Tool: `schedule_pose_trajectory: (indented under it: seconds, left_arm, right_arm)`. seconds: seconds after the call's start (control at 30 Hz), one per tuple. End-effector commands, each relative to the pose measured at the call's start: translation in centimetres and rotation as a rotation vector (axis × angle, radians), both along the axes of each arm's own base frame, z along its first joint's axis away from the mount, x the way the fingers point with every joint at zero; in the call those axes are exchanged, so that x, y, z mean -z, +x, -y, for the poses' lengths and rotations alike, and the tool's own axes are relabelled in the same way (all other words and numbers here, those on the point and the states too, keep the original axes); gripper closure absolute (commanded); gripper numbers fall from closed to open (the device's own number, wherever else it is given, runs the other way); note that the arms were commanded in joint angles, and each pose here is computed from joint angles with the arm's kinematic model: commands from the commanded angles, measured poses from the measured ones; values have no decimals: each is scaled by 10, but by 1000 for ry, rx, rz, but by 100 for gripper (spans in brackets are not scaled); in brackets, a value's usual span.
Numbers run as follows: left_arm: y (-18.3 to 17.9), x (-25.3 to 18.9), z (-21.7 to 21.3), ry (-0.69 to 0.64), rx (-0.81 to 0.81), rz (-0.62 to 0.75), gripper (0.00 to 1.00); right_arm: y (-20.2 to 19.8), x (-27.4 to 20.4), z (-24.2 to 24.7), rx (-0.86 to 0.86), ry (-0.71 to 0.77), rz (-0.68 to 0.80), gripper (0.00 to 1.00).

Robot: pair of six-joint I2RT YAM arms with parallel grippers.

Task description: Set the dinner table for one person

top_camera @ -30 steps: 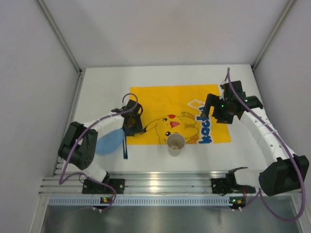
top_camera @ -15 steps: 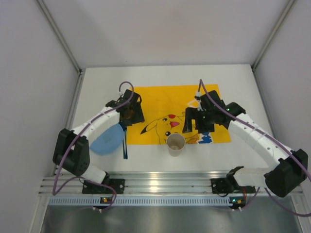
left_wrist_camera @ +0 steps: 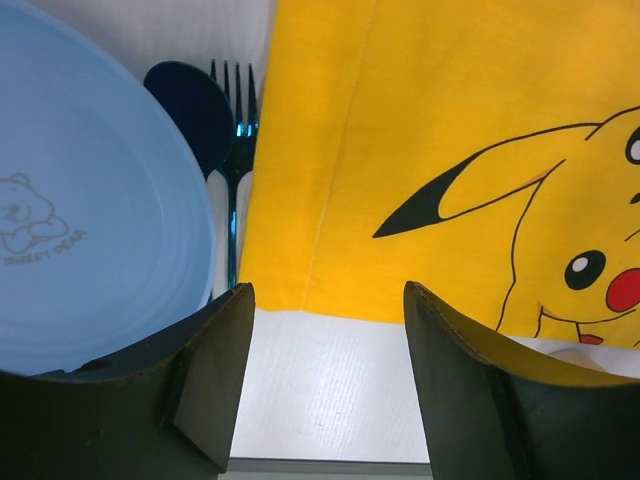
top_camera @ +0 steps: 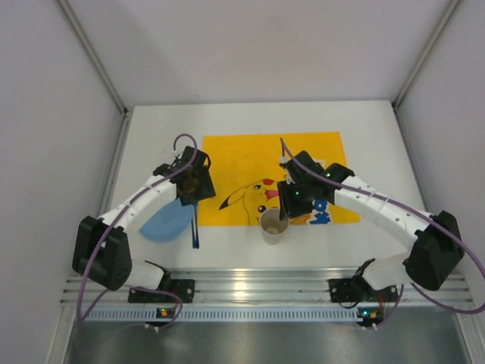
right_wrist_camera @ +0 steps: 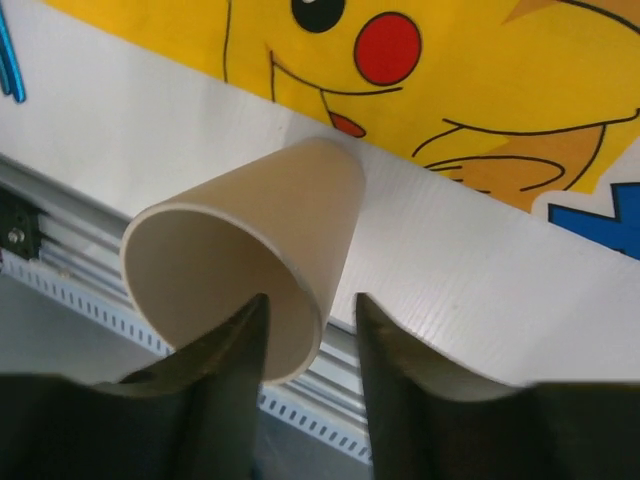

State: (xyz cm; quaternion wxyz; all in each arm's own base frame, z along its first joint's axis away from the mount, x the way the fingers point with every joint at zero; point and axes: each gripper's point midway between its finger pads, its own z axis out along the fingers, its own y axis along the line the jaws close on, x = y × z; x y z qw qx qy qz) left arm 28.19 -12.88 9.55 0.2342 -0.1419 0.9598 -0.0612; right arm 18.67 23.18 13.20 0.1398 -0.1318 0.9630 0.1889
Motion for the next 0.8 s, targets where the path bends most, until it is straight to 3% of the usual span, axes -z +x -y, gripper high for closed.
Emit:
schedule_pose_trajectory:
  seconds: [0.0,0.07,0.1,0.2,0.37,0.43,0.57,0.77]
  left_arm:
    - [-3,-8,-11,-9,-35,20,33]
    - [-4,-7,-14,-5,-36,18,34]
    - [-4,-7,-16,-7,-41,19,34]
    - [-3,-8,-18,-2,-39,24,34]
    - [1,-15,-22,14,-44,38,34]
    - [1,-18,-22,11,-45,41,34]
    - [0,-20,-21,0,-47,48,34]
    - [4,-26,-32,5,-73,69,29]
  right_arm:
    - [11,-5,-3,-1,-43,74,65]
    - [12,0,-2,-16,-79,77,75]
    - [12,1,-3,-22,-91,85,86]
    - [15,0,-6,-39,-114,95,100]
    - [38,-43,-18,-42,-102,187,100]
    - [57,-76,-12,-21,-147,265,100]
    - [96,-94,-5,0,-232,306,100]
    - [180,-103,62,276,-285,322,100]
